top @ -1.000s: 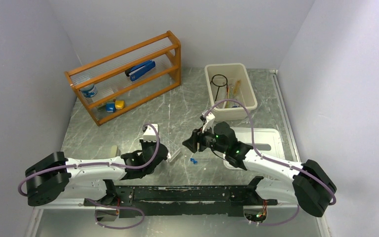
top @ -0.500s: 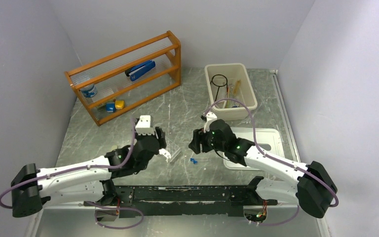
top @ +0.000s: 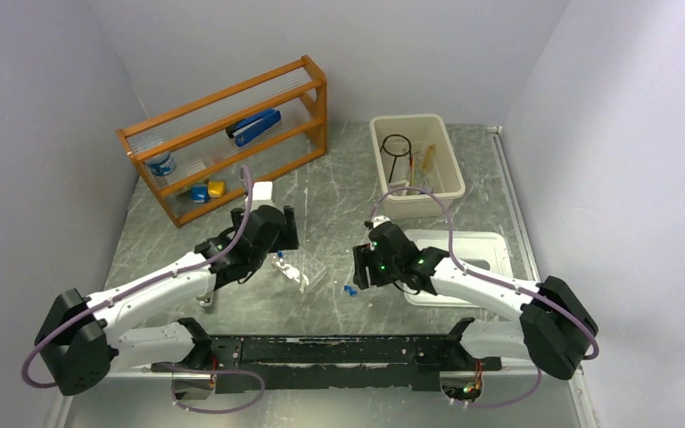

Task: Organize the chemistry lab equipment

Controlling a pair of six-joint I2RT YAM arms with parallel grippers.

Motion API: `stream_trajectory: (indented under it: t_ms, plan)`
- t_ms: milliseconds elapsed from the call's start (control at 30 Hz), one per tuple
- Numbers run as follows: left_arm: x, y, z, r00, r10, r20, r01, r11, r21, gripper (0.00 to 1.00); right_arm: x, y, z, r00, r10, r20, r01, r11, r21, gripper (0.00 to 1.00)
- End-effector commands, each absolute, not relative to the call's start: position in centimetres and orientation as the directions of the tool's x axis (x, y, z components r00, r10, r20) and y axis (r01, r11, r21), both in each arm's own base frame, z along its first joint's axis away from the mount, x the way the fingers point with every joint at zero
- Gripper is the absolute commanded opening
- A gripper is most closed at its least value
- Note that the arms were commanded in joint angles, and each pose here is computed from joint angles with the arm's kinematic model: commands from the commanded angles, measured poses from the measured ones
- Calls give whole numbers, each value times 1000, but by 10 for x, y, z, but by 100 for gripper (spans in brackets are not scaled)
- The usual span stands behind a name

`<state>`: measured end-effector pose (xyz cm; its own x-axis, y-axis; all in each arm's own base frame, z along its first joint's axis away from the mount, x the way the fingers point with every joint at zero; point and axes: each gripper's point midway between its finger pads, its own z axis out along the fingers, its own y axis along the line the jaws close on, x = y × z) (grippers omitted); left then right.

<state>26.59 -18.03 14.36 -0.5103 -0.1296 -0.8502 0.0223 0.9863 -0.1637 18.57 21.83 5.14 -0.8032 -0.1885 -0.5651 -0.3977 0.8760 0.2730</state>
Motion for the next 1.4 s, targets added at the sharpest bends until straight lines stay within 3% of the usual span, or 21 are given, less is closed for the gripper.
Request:
stream_trajectory:
  t_ms: [0, 433, 867, 1367]
  plan:
    - [270, -193, 124, -621, -158, -768, 85, 960, -266, 94, 190, 226, 53, -810, -176, -559, -388, 876, 286, 66]
    - [263, -187, 98, -724, -218, -655, 41, 933, -357, 75, 192, 223, 44, -812, -180, -556, -378, 887, 265, 66]
    - [255, -189, 102, -736, -196, -648, 79, 926, -370, 56, 192, 223, 37, -818, -185, -544, -374, 890, 259, 66]
    - [255, -199, 100, -753, -199, -627, 94, 911, -402, 57, 194, 221, 35, -818, -185, -545, -366, 898, 245, 66]
